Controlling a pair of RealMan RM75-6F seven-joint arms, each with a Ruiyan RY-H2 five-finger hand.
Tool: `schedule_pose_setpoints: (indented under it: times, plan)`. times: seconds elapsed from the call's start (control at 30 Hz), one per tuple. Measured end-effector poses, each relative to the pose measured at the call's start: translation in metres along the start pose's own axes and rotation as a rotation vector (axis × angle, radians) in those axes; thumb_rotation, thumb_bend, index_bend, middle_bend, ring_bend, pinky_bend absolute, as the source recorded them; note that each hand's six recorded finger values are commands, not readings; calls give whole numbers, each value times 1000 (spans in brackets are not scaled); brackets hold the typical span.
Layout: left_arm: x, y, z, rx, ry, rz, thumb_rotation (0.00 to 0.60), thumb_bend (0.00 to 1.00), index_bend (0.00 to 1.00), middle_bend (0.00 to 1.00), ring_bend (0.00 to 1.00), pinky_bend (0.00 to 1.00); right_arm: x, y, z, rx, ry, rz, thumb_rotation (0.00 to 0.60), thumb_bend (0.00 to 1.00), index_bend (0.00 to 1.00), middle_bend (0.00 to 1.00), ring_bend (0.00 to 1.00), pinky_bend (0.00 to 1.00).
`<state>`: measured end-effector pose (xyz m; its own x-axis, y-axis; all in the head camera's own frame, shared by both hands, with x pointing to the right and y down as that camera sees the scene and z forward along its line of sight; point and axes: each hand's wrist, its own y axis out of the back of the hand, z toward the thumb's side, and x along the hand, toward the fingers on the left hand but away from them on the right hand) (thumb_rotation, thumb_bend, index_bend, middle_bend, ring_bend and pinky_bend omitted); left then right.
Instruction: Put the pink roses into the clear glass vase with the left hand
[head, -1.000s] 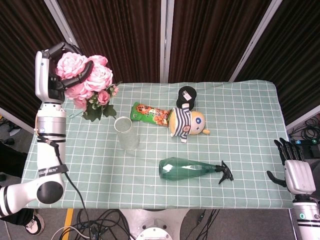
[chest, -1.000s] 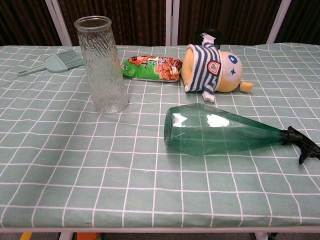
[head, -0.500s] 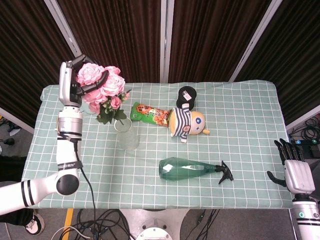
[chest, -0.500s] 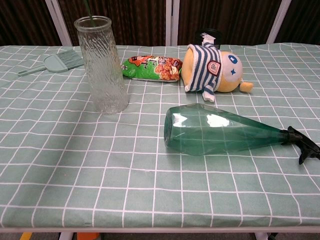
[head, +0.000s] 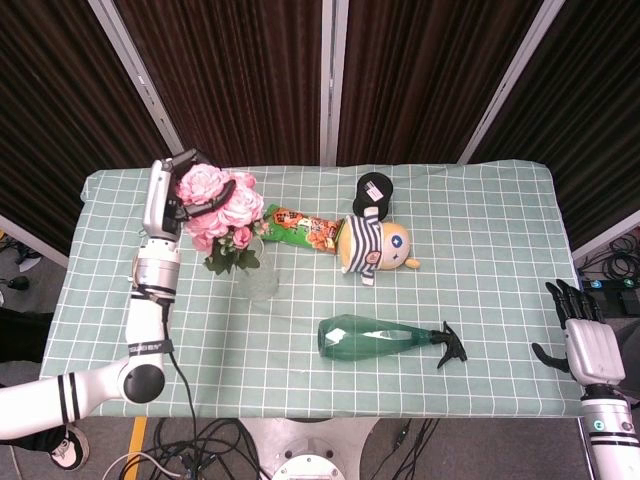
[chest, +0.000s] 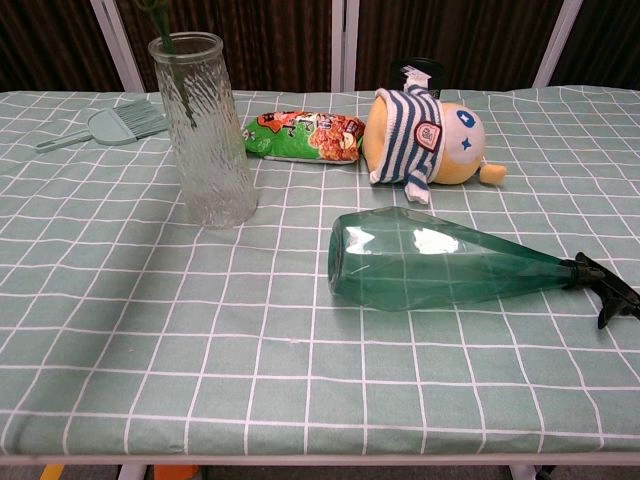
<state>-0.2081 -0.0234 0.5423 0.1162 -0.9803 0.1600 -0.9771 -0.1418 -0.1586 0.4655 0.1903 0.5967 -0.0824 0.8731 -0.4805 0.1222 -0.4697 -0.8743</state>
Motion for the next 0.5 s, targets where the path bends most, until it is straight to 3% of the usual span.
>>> schedule_pose_setpoints:
  times: [0.13, 0.23, 0.4, 0.5]
  plan:
    - [-7, -10, -8, 2, -12, -72, 600, 308, 427, 375, 302, 450, 0, 0, 0, 1, -3, 7, 600, 137, 0, 0, 0, 0]
    - [-10, -14, -16, -10, -3, -126, 600, 257, 306, 279, 210, 337, 0, 1, -1, 3, -9, 13, 600, 136, 0, 0, 0, 0]
    - [-12, -10, -22, -1, 3, -148, 600, 171, 177, 187, 128, 237, -1, 1, -2, 1, -15, 18, 600, 136, 0, 0, 0, 0]
    - [-12, -5, -23, -7, 0, -131, 600, 144, 160, 171, 117, 210, -1, 1, -2, 0, -13, 17, 600, 137, 0, 0, 0, 0]
